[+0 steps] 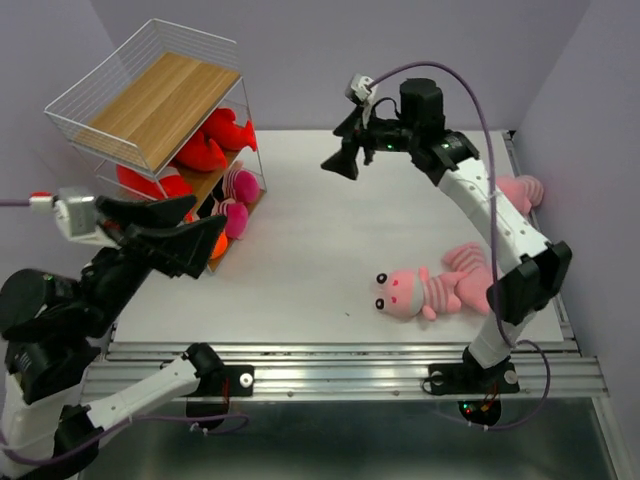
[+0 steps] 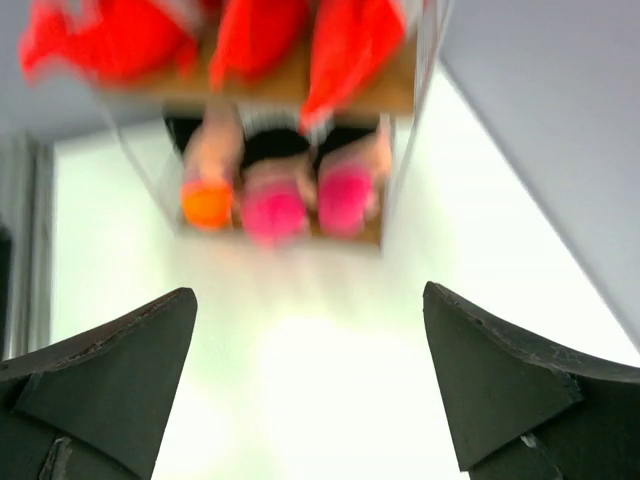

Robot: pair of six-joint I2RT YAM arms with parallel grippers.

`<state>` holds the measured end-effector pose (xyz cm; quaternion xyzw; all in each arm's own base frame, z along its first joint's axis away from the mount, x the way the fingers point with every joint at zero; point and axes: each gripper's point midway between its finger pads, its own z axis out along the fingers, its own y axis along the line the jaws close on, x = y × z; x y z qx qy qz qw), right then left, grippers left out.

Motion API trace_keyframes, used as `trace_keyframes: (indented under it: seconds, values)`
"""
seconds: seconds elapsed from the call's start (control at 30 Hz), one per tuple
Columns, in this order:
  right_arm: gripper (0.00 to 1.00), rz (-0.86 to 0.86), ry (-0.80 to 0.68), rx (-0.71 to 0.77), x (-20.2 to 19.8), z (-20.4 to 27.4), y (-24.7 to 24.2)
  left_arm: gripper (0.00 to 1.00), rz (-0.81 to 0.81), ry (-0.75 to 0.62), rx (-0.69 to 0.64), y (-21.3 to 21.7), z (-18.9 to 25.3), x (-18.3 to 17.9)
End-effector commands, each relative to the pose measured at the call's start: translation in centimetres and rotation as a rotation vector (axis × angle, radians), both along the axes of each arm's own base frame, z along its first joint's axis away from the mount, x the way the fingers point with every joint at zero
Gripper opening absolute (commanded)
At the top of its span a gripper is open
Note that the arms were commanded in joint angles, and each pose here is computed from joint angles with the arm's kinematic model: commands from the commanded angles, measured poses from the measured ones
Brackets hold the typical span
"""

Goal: Place and organize the stuffed toys onto the shelf
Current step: Grab a stuffed toy with the right arm

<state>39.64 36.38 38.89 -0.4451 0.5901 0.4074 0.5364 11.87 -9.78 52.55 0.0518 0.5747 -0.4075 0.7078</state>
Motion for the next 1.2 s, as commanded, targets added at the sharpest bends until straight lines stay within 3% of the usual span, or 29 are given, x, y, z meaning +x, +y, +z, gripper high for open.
trace_keyframes:
  seconds: [0.0, 0.07, 0.27, 0.37, 0.57, 0.8, 0.93, 1.0, 1.03, 1.17]
  values:
    - [1.0, 0.111, -0.068, -0.385, -7.5, -7.1, -7.1, 0.96, -0.188, 0.078, 0.143, -6.9, -2.6, 1.6]
    - [1.0, 0.1, -0.006, -0.533, -9.5, -10.9, -11.1, 0.95, -0.26, 0.111, 0.167, -9.1, -3.7, 2.0]
    - [1.0, -0.04, 0.165, -0.702, -15.0, -18.6, -21.4, 0.95, -0.44, 0.241, 0.206, -15.7, -8.9, 2.7]
    - [1.0, -0.044, 0.248, -0.797, -18.8, -23.8, -24.3, 0.95, -0.463, 0.307, 0.226, -18.3, -11.8, 2.1]
    - [1.0, -0.035, 0.248, -0.911, -20.9, -28.1, -26.7, 0.96, -0.519, 0.432, 0.314, -22.9, -19.0, 0.3]
    - [0.99, -0.118, 0.21, -0.916, -18.4, -31.4, -26.8, 0.96, -0.447, 0.531, 0.284, -23.4, -26.2, 0.7]
    - [0.86, -0.155, 0.249, -0.961, -17.2, -33.8, -27.3, 0.96, -0.447, 0.572, 0.231, -23.1, -28.6, 0.5]
    - [0.69, -0.153, 0.282, -0.954, -17.3, -34.4, -27.1, 0.96, -0.435, 0.59, 0.217, -22.6, -29.5, 0.4]
    - [0.55, -0.154, 0.301, -0.946, -17.4, -34.5, -27.0, 0.96, -0.431, 0.592, 0.211, -22.4, -29.7, 0.4]
    - [0.28, -0.186, 0.315, -0.872, -17.2, -33.0, -26.0, 0.96, -0.421, 0.589, 0.174, -21.7, -30.6, 0.4]
